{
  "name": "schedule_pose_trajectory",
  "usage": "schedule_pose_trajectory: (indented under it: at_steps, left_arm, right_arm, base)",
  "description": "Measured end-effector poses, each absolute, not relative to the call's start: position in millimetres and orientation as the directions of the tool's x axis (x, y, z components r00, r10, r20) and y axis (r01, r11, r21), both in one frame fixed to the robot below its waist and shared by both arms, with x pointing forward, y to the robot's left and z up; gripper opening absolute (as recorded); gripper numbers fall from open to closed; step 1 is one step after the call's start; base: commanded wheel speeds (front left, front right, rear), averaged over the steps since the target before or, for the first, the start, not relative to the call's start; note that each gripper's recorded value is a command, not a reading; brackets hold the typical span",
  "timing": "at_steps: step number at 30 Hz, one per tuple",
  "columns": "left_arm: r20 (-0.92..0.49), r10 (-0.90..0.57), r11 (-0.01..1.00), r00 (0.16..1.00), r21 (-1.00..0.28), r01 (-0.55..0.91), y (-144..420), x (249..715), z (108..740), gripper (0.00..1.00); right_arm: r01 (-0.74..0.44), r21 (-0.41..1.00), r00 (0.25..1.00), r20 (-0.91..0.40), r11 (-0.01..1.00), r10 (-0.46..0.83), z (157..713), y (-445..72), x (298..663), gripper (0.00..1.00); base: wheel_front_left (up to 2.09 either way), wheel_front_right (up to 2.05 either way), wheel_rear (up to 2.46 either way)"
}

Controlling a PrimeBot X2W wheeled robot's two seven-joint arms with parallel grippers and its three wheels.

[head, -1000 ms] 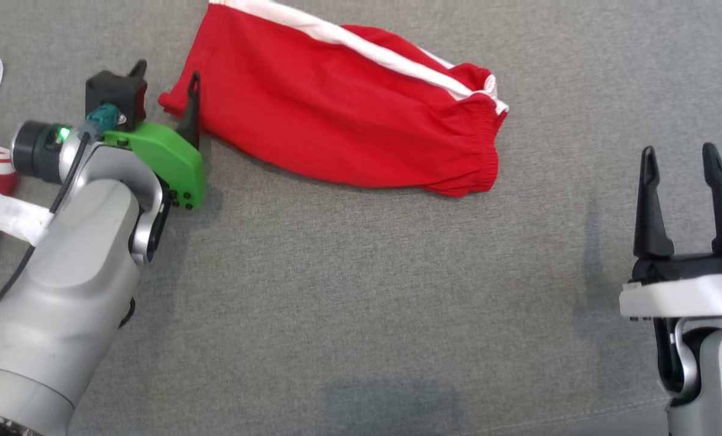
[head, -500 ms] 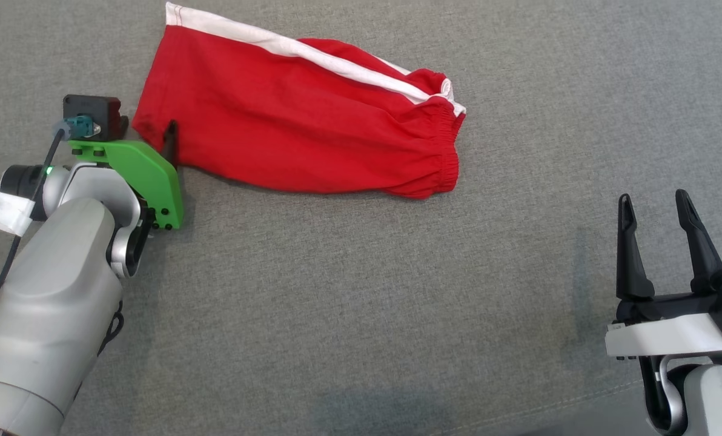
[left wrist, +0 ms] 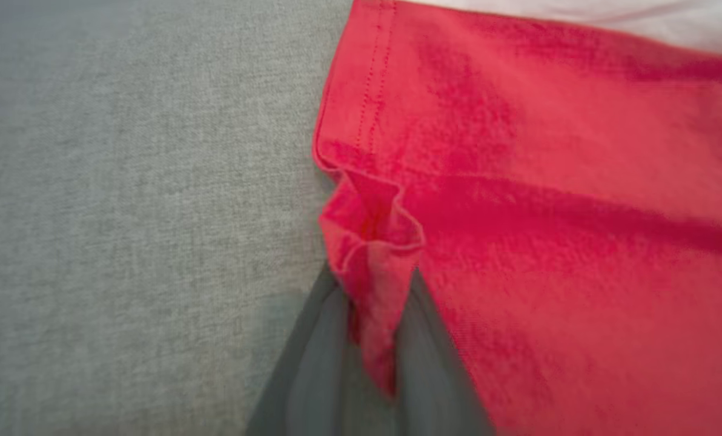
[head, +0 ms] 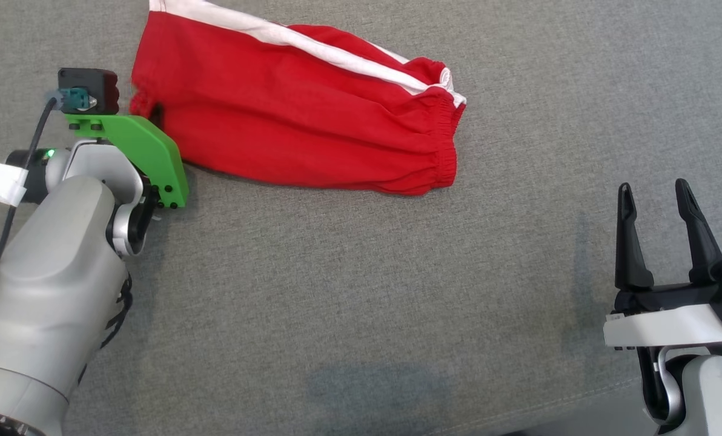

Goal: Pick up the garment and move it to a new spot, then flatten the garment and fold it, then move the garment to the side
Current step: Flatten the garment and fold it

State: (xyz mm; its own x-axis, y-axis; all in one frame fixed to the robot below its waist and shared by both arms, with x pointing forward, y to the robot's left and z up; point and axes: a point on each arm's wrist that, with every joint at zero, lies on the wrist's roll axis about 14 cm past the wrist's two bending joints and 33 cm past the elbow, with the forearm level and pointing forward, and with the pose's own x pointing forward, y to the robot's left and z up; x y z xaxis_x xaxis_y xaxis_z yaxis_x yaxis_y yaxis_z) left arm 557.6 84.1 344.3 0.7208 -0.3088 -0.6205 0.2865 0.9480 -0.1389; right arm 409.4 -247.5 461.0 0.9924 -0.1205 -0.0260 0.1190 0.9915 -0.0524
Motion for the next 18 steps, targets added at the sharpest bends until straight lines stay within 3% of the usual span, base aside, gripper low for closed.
schedule_pose_trajectory:
  at_steps: [10,18]
  left_arm:
    - [-0.602,-0.328,0.944,0.728,-0.186,0.271,82,545,349,0.0]
    - [-0.523,-0.326,0.943,0.788,-0.242,0.229,81,525,360,0.0]
  right_arm:
    - [0.094,-0.038,0.996,-0.002,0.995,-0.095,467,-239,416,1.0]
    - [0.071,-0.015,0.997,0.024,0.997,-0.071,476,-230,417,1.0]
  base:
    - [0.0,0.0,0.0]
    - [0.0,0.0,0.0]
